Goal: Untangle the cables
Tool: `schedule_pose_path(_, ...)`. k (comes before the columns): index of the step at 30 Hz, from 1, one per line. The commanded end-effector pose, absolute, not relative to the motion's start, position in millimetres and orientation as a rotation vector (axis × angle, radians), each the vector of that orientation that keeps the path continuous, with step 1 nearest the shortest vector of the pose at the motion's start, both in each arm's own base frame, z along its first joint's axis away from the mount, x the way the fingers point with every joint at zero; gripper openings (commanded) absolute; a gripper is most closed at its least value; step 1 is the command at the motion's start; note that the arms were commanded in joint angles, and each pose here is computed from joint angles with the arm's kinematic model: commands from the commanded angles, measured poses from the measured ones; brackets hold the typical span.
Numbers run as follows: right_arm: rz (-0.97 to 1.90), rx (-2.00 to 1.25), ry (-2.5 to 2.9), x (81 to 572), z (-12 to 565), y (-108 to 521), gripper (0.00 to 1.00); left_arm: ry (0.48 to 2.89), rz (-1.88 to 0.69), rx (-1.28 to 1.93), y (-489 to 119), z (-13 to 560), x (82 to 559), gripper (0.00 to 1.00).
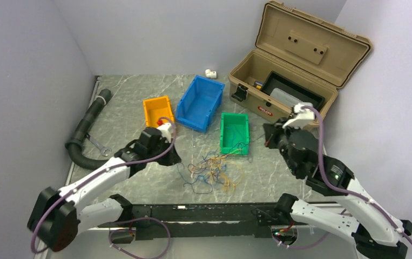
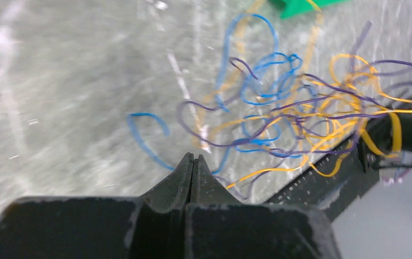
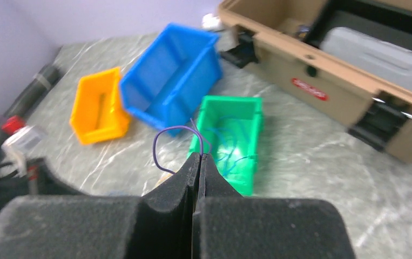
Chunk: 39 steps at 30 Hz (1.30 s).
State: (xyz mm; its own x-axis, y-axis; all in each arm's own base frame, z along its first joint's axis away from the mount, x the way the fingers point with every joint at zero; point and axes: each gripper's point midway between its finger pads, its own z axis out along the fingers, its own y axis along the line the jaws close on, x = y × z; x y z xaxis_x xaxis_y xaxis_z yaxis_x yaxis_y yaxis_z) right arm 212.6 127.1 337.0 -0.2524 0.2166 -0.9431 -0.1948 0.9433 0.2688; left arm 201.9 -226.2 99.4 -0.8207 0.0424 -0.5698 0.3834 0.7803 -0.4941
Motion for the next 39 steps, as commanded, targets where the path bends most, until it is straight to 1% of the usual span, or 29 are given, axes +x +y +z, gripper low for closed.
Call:
schedule_pose_path(1, 0.208, 0.281, 1.711, 201.3, 346.2, 53.4, 0.0, 2.365, -0.715, 0.174, -184.9, 106.7, 213.5, 0.0)
schedule_pose_path(4, 0.34, 0.22, 1.663, 194.2, 356.8, 63.6, 0.0, 2.31, -0.69, 0.156, -176.9, 120.5, 215.9, 0.0)
schedule_pose_path(8, 0.471, 0.034, 1.674, 190.2, 368.0, 100.8, 0.0, 2.215, -0.798, 0.221, -190.8, 143.1, 215.0, 0.0)
schedule_pose_path(11, 0.533, -0.09, 1.692, 189.0, 380.6, 127.5, 0.0, 2.187, -0.85, 0.249, -199.8, 153.1, 214.9, 0.0)
schedule_pose_path(14, 0.602, -0.161, 1.661, 187.1, 402.1, 145.6, 0.0, 2.169, -0.845, 0.305, -210.5, 161.0, 212.4, 0.0)
schedule_pose_path(15, 0.625, -0.181, 1.64, 186.1, 410.6, 150.1, 0.0, 2.161, -0.83, 0.328, -213.9, 163.3, 211.5, 0.02)
schedule_pose_path(16, 0.648, -0.196, 1.619, 185.2, 419.0, 154.6, 0.0, 2.15, -0.825, 0.36, -218.9, 165.9, 208.8, 0.05)
schedule_pose_path(19, 0.727, -0.256, 1.561, 180.2, 444.8, 170.2, 0.0, 2.092, -0.855, 0.467, -239.8, 177.0, 197.9, 0.28)
schedule_pose_path(20, 0.75, -0.274, 1.547, 179.2, 452.8, 176.0, 0.0, 2.06, -0.872, 0.494, -246.2, 182.8, 195.5, 0.33)
schedule_pose_path(25, 0.811, -0.317, 1.51, 182.3, 480.2, 198.3, 0.0, 1.839, -0.971, 0.605, -274.2, 222.5, 183.2, 0.58)
schedule_pose_path(28, 0.834, -0.324, 1.492, 184.4, 488.6, 206.5, 0.0, 1.701, -0.996, 0.633, -282.2, 244.9, 180.0, 0.68)
schedule_pose_path(31, 0.855, -0.33, 1.481, 185.4, 493.5, 212.9, 0.0, 1.602, -1.013, 0.662, -289.7, 260.3, 177.1, 0.72)
schedule_pose_path(36, 0.89, -0.338, 1.481, 184.3, 494.0, 220.8, 0.0, 1.433, -1.03, 0.753, -310.8, 282.0, 166.3, 0.75)
schedule_pose_path(39, 0.904, -0.325, 1.473, 183.8, 493.7, 220.6, 0.0, 1.355, -0.977, 0.783, -321.7, 290.6, 163.3, 0.75)
